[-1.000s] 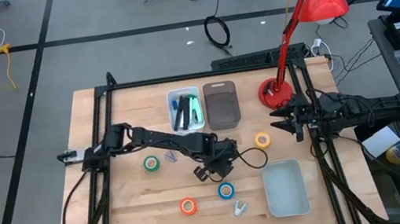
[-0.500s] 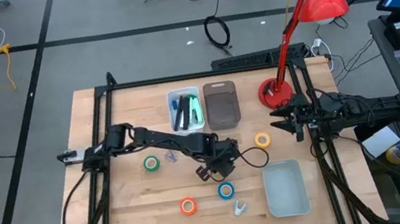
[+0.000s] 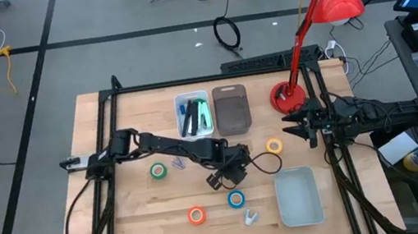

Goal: Pick and place Stapler, Stapler remover, tape
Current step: Put the green stapler into the white bin

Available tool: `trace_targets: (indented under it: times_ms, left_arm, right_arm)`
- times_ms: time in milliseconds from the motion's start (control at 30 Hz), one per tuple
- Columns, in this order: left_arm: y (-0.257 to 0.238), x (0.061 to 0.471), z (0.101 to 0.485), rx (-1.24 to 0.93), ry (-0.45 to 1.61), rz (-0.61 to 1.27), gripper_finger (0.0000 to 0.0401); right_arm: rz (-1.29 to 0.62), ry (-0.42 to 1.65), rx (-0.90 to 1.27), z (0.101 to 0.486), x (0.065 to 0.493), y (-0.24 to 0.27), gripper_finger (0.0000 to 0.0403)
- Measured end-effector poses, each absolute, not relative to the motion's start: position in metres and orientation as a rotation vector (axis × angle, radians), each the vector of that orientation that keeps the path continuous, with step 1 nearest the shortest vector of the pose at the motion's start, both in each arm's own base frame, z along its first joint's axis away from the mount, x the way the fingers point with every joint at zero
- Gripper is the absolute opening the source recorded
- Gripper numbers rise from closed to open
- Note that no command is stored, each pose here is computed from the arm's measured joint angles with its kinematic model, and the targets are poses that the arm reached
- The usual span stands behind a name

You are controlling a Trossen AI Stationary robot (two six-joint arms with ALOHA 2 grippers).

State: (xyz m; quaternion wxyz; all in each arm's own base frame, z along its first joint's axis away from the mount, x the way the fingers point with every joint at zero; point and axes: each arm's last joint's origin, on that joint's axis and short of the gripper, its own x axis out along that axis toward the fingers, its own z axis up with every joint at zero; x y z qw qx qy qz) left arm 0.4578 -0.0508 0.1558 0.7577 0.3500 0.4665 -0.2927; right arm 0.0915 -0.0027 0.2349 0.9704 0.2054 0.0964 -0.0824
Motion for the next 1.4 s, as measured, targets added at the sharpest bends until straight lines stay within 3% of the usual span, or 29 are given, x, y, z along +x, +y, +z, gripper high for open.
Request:
trace_targets:
  times_ms: [900,1400]
  left_arm:
    - [-0.045,0.457,0.162,0.785,1.065,-0.563,0.0002]
    - [-0.003,0.452,0.227,0.53,0.999,-0.327,0.0001]
  right_arm:
    - [-0.167,0.194,0.418,0.235,0.091,-0.003,0.0212]
    - [-0.166,0.195,0.403,0.235,0.091,-0.003,0.0212]
